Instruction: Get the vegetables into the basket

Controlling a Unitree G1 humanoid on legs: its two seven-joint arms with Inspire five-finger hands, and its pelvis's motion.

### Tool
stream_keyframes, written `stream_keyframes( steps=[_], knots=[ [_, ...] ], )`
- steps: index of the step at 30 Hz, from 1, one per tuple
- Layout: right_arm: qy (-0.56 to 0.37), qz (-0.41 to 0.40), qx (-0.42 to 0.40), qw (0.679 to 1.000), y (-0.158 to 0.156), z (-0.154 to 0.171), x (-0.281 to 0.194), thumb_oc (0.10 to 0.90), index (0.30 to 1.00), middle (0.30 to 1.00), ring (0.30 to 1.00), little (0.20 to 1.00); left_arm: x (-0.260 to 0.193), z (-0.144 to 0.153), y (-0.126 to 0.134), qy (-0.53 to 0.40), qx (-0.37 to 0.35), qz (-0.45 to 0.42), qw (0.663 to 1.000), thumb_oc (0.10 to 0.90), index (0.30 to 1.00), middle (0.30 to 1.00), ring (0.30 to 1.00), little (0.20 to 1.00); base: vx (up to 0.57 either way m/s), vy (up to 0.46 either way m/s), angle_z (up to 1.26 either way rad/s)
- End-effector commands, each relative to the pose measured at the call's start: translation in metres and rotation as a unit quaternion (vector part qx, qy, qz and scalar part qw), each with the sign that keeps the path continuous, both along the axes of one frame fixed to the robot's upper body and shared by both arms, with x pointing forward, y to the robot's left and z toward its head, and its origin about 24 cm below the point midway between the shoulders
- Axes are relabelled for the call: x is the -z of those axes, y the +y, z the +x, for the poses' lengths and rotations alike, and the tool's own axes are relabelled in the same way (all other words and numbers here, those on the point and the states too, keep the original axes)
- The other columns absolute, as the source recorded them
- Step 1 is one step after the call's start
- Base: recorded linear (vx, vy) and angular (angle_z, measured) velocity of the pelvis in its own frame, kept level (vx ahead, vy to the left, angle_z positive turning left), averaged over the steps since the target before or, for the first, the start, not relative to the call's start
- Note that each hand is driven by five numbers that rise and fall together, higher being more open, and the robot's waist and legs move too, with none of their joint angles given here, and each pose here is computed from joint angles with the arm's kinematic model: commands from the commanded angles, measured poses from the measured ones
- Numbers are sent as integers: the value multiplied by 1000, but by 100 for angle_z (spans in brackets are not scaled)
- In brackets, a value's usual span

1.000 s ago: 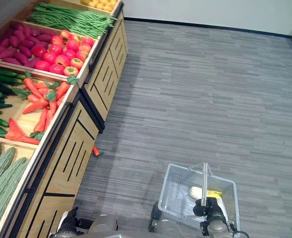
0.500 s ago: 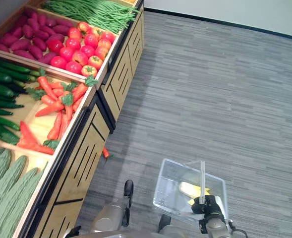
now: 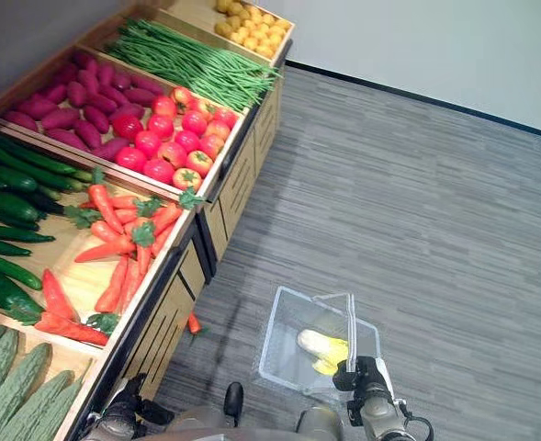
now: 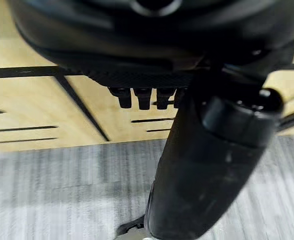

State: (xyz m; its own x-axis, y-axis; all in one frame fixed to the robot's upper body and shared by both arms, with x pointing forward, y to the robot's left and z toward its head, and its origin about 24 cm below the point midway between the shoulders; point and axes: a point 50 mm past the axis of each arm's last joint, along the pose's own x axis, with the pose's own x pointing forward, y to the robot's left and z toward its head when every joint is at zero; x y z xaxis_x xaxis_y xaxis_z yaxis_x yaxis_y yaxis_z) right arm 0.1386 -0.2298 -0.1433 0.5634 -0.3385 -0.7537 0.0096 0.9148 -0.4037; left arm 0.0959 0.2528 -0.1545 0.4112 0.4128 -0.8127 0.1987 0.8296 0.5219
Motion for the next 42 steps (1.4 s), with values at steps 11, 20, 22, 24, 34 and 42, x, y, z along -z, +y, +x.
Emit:
stream_keyframes(
  steps=[11, 20, 22, 24, 34, 42],
  knots=[
    [-83, -71, 19, 994, -56, 25, -33, 400, 300, 300, 300, 300, -1, 1, 3, -8, -26, 14, 1000, 900, 1000, 1000, 1000, 1000, 214, -391, 94],
    [-36, -104, 77, 991, -85, -6, -30, 400, 300, 300, 300, 300, -1, 11, -8, -18, -7, 2, 1000, 900, 1000, 1000, 1000, 1000, -13, -146, 98],
    [-20, -103, 81, 991, -85, -13, -26, 400, 300, 300, 300, 300, -1, 11, -8, -19, -6, 1, 1000, 900, 1000, 1000, 1000, 1000, -24, -48, 60],
    [-6, -100, 79, 992, -83, -18, -23, 400, 300, 300, 300, 300, 1, 6, -8, -11, -9, 2, 1000, 900, 1000, 1000, 1000, 1000, 35, -3, 50],
    [-11, -94, 44, 995, -71, -5, -22, 400, 300, 300, 300, 300, 6, -25, -3, 37, -16, 1, 999, 900, 1000, 1000, 1000, 1000, 90, 140, 18],
    [-10, -83, 58, 995, -63, 4, -20, 400, 300, 300, 300, 300, -1, -4, 4, 1, -8, 9, 1000, 900, 1000, 1000, 1000, 1000, 78, 196, 12]
  ],
)
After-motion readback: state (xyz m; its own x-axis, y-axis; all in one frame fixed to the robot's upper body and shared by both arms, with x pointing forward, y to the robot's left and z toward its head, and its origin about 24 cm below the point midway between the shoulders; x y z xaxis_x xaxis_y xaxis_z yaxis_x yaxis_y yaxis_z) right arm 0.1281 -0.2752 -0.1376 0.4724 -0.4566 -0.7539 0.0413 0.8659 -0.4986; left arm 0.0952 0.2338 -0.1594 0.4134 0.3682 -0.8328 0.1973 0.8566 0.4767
